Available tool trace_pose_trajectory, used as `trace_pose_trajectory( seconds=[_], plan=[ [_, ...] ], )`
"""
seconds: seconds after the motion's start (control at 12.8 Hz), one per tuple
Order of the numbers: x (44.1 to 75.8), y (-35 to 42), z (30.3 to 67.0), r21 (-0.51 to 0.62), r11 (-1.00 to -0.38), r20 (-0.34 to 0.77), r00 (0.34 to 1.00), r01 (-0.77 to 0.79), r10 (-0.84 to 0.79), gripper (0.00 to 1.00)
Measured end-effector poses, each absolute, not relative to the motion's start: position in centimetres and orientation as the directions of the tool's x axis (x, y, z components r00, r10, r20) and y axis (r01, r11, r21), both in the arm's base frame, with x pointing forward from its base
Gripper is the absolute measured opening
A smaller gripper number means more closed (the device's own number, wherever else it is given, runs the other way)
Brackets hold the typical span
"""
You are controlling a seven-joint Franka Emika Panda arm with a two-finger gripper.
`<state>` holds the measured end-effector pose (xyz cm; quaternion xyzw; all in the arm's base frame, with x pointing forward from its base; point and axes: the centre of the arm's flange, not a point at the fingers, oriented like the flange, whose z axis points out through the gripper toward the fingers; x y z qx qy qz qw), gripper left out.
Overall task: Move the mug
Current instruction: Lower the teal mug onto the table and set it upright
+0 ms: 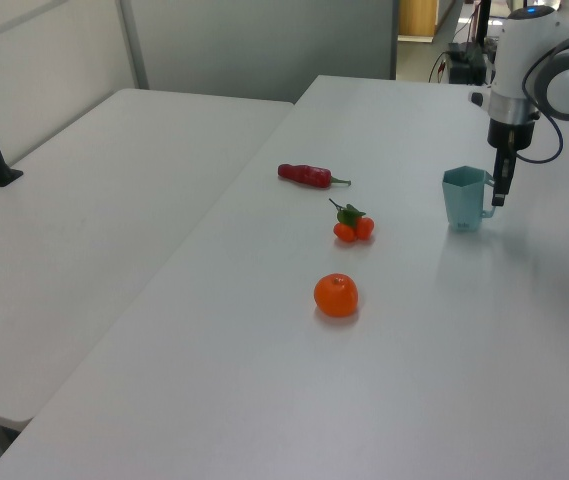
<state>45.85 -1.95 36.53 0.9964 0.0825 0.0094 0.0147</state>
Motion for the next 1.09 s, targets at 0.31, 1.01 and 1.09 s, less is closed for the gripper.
trace_pose_trajectory(
  seconds=[0.31,1.01,1.09],
  plan=[
    [45.8,-1.9,36.0,0.034,-0.986,0.038,0.985,0.165,0.166,0.25],
    [45.7,-1.9,34.7,0.03,-0.986,0.011,0.986,0.165,0.166,0.47],
    [45.8,-1.9,34.7,0.03,-0.986,0.011,0.986,0.165,0.166,0.59]
  ],
)
